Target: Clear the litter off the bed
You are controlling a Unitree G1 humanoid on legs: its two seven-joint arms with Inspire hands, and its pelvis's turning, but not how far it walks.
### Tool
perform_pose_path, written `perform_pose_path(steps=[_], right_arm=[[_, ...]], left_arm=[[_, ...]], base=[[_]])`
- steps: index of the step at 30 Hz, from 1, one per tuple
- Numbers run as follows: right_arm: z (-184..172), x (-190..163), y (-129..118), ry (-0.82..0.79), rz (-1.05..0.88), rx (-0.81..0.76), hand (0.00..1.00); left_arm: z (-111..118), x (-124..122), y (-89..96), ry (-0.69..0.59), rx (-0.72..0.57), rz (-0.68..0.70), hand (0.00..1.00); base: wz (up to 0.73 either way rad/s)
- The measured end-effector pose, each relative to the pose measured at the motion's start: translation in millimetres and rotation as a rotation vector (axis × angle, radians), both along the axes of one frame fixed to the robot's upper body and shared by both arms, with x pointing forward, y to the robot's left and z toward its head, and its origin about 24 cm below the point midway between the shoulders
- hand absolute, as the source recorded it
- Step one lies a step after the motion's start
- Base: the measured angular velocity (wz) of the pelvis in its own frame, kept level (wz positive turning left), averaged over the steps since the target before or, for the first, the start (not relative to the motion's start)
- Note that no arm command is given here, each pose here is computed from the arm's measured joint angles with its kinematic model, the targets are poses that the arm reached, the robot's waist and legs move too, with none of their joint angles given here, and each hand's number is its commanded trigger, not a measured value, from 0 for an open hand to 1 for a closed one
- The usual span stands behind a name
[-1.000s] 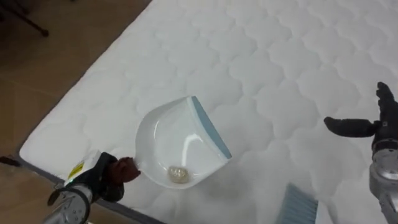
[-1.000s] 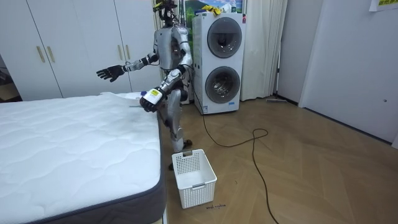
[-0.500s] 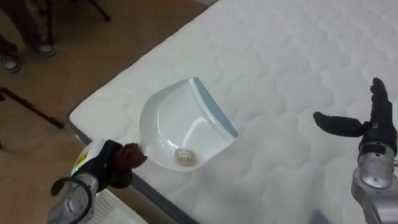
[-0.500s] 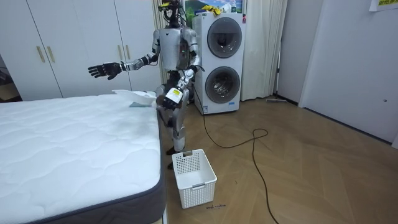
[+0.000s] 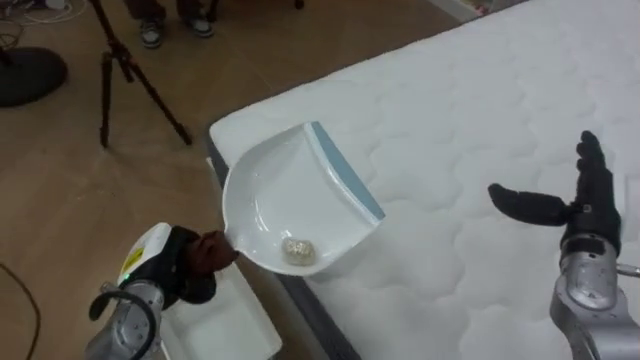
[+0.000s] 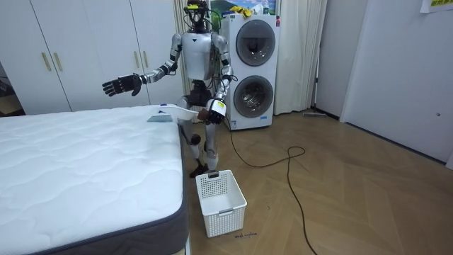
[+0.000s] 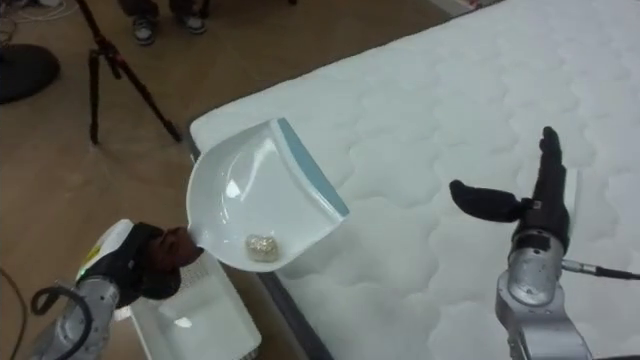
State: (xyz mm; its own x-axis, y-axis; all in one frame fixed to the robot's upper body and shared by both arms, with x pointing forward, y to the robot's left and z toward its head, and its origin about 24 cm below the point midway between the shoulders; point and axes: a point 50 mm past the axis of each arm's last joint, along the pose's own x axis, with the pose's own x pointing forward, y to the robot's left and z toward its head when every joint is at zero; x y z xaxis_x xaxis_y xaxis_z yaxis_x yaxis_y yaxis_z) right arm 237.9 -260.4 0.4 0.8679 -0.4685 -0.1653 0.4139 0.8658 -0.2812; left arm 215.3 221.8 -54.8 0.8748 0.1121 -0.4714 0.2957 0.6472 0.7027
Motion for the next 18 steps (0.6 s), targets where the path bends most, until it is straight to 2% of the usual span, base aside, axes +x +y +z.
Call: perform_pose_path(steps=[5,11,18], right_arm=[[-11,-12,-3,0.06,0.001,0.007,0.0],[-16,-14,0,0.079,0.024,0.029,0.0],[-24,-21,4,0.094,0.005,0.086,0.0]], left_arm=[[2,0,2.2,0.0,0.014,-0.001,1.0],[13,5,15.7,-0.045,0.037,0.03,1.0],[13,5,10.0,-0.052,0.016,0.024,1.0]], base=[[0.6],[0.51],[0.65]])
